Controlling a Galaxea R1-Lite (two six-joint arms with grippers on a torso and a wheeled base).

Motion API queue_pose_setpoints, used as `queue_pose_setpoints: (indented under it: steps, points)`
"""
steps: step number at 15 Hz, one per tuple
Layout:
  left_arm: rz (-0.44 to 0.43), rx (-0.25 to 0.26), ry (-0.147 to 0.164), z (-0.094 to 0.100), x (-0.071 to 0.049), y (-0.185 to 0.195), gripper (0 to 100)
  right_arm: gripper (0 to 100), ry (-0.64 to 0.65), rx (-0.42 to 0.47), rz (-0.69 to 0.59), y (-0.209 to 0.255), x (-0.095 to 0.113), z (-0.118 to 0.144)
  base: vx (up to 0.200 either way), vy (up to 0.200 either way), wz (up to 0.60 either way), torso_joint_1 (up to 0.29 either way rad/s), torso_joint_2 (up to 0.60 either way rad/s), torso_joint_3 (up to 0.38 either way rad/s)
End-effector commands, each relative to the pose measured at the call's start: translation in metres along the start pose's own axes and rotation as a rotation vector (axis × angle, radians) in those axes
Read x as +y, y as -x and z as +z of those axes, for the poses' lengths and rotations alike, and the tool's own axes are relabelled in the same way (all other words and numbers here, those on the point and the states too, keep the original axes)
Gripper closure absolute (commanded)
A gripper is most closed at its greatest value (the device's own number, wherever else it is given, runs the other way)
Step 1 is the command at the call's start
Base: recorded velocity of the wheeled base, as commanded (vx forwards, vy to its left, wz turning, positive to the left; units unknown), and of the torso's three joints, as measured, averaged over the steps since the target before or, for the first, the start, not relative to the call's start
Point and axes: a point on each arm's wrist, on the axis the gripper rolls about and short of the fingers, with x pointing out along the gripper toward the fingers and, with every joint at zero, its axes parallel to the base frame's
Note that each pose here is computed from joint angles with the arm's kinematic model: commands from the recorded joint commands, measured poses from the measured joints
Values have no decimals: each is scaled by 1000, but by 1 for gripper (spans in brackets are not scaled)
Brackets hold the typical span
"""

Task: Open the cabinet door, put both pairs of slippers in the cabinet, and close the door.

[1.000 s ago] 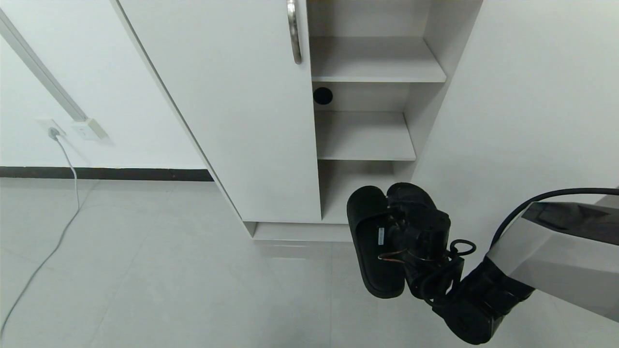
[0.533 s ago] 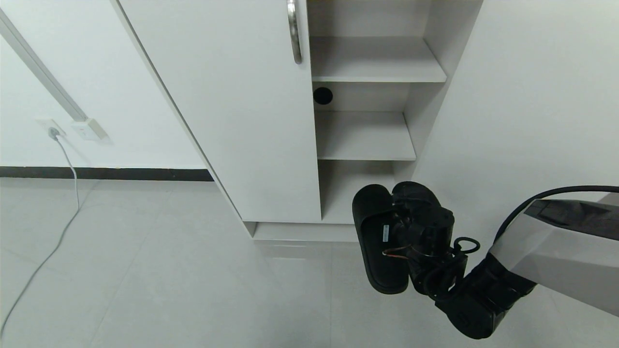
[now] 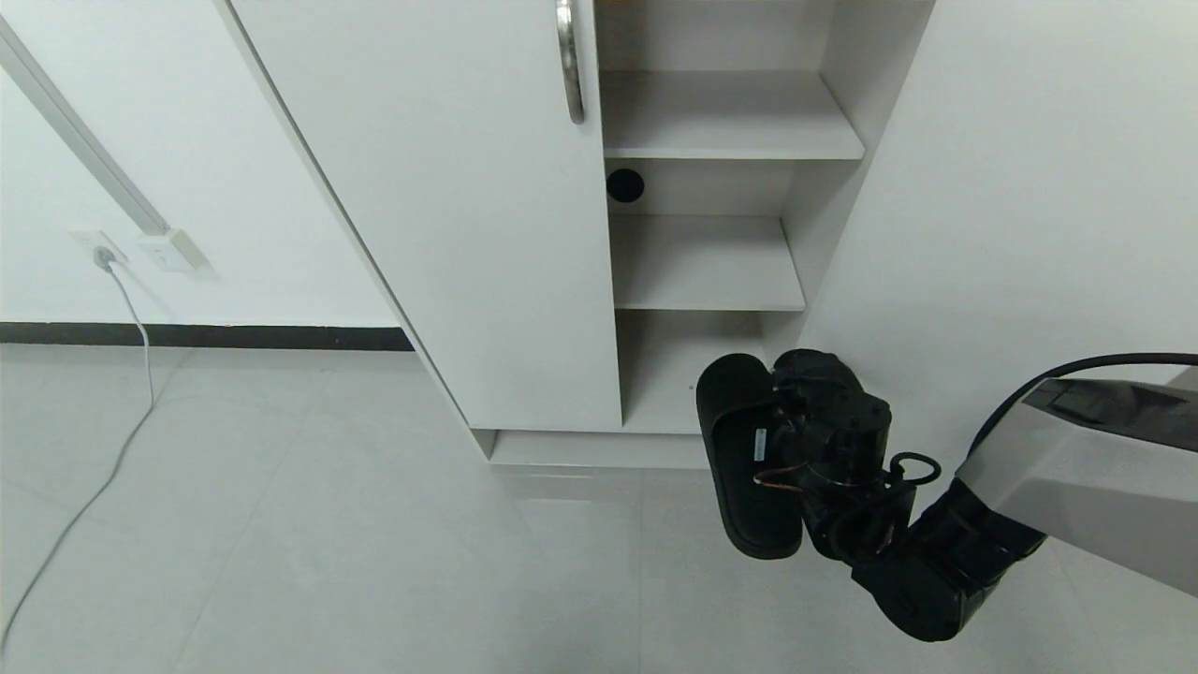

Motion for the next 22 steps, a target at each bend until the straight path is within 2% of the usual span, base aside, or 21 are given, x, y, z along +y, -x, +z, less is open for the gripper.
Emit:
queue_pose_setpoints:
  steps: [1,9,13,19,22]
  points:
    - [0,1,0,0,0,0,100,100,-1,-1,-2,-1,-1,1,0,0,0,0,0,0]
    - [0,1,0,0,0,0,100,100,-5,-7,5,1,1,2,0,0,0,0,0,0]
    - [0,1,0,0,0,0,100,100,-22,-38,136,27,47,13,0,0,0,0,0,0]
    - [0,1,0,0,0,0,100,100,-93,-109,143,14,65,44,0,0,0,0,0,0]
    - [0,1,0,0,0,0,100,100,-82,-91,134,15,66,51,0,0,0,0,0,0]
